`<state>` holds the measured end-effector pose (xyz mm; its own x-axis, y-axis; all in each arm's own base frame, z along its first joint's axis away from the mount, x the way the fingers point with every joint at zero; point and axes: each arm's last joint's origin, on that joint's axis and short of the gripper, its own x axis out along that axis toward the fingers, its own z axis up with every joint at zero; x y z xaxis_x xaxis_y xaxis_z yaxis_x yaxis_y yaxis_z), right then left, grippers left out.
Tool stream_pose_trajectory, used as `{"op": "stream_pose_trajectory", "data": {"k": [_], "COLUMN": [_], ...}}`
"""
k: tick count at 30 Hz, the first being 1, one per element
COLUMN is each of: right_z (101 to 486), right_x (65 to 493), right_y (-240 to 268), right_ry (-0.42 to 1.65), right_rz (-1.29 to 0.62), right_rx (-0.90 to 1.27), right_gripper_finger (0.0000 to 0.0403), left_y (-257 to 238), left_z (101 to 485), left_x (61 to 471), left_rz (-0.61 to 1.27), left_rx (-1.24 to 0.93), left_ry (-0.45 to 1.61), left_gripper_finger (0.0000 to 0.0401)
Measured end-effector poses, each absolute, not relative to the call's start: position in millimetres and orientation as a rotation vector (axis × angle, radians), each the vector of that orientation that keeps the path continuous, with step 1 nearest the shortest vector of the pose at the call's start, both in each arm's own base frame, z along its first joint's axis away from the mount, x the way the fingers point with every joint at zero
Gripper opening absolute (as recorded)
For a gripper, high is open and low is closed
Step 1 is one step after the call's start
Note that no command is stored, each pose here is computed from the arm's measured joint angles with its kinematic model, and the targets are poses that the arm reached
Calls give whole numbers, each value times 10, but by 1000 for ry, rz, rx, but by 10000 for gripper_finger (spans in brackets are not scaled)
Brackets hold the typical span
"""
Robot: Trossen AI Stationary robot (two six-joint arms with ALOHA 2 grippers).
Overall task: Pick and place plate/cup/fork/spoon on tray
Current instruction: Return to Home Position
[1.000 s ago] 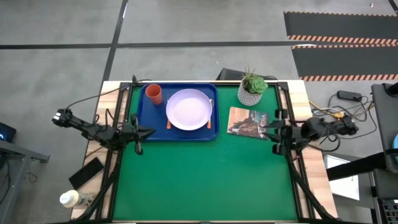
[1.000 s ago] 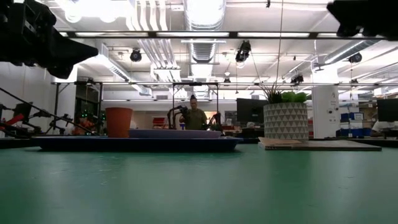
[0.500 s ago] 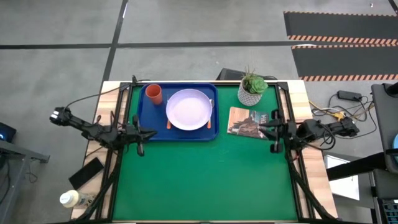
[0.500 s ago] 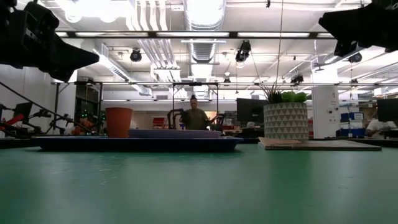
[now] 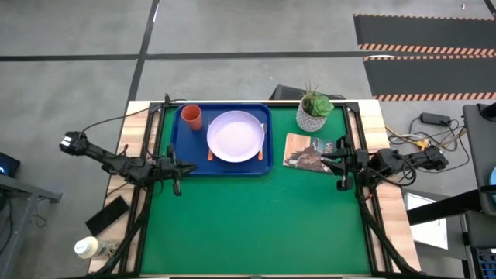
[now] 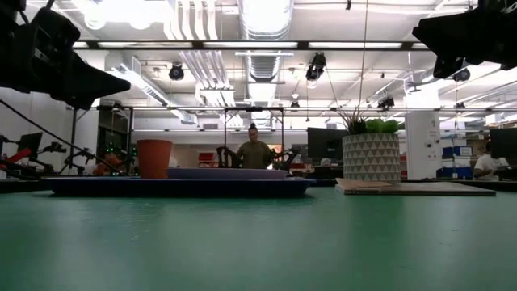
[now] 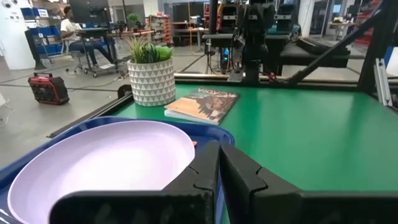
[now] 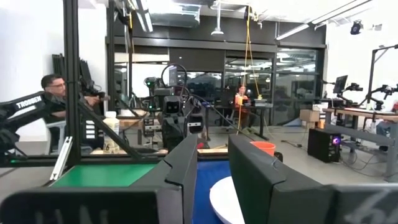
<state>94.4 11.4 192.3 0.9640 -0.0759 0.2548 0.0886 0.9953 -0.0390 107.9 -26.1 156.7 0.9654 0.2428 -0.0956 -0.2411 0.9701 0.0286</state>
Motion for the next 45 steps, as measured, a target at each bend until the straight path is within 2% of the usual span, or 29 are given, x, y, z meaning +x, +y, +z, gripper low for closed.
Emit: {"op": "stream_pose_trajectory", "data": {"k": [14,28,45], "right_z": [1921,1919,1919], "right_x": [945,945,945], "right_y": [114,114,114], "right_ry": [-256,-255,-255], "right_rz": [-83,-83,-83], "right_rx": [-50,-50,-51], "right_gripper_finger": [70,82,73], "left_y": [-272,-281,-289], "left_z": [1513,1465,1412], "left_x": [1107,1128,1149], "left_rz": [246,247,247], "left_rx": [46,72,99], "left_ry": [151,195,243], "left_gripper_finger": [0,0,0]}}
